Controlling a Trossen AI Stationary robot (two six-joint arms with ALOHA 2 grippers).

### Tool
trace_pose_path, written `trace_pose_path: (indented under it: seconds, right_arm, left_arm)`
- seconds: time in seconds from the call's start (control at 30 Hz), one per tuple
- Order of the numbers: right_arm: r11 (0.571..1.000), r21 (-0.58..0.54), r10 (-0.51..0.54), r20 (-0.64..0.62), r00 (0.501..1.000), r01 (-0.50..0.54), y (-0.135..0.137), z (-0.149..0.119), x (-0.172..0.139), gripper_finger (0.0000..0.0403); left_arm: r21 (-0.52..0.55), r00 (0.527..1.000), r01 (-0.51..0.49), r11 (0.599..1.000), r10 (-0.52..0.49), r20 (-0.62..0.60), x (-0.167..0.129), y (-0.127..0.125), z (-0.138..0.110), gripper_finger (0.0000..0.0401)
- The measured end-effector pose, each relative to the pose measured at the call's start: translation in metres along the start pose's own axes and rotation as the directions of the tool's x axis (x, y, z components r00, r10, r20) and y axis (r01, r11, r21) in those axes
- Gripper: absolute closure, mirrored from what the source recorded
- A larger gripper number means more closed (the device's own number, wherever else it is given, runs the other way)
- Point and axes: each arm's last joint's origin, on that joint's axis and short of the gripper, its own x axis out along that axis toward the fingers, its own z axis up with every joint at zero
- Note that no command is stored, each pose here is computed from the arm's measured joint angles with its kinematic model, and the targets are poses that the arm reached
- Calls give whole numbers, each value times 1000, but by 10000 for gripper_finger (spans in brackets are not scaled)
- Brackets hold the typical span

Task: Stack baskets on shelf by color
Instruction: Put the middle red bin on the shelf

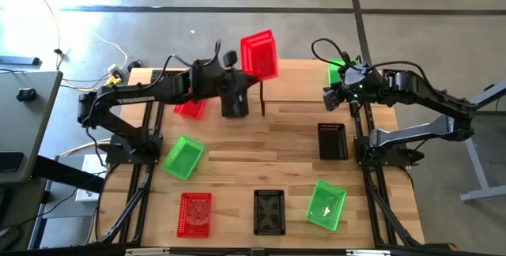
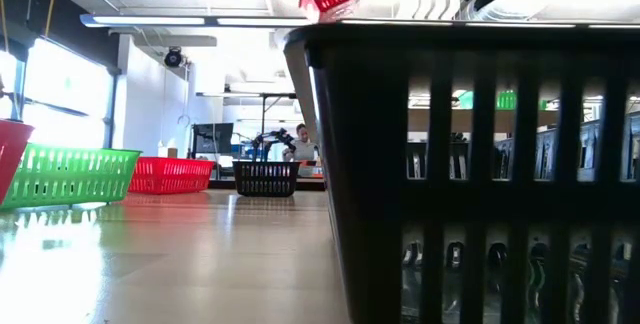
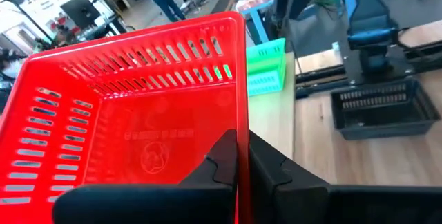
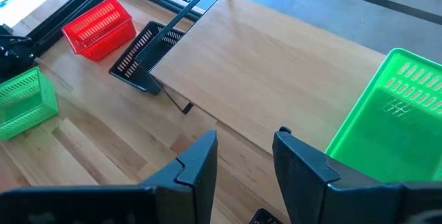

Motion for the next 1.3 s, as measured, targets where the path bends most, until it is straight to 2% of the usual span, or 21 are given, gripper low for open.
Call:
trace_pose_path:
  seconds: [0.2, 0.63, 1.0, 1.3]
  right_arm:
    - [1000, -7, -2, 1, 1000, 2, 0, 0, 0, 276]
    - [1000, -7, -2, 1, 1000, 2, 0, 0, 0, 276]
    - [1000, 1, 2, -2, 1000, -2, 0, 0, 0, 276]
    - [1000, 1, 7, -6, 1000, -7, 0, 0, 0, 276]
  left_arm:
    - [15, 997, 35, 999, -34, -67, 33, -6, -3, 401]
    - [28, 973, 115, 993, -106, -204, 88, -31, -33, 401]
    - [-50, 955, 159, 986, -166, -246, 103, -44, -48, 401]
    - [-50, 941, 165, 985, -173, -291, 116, -52, -62, 401]
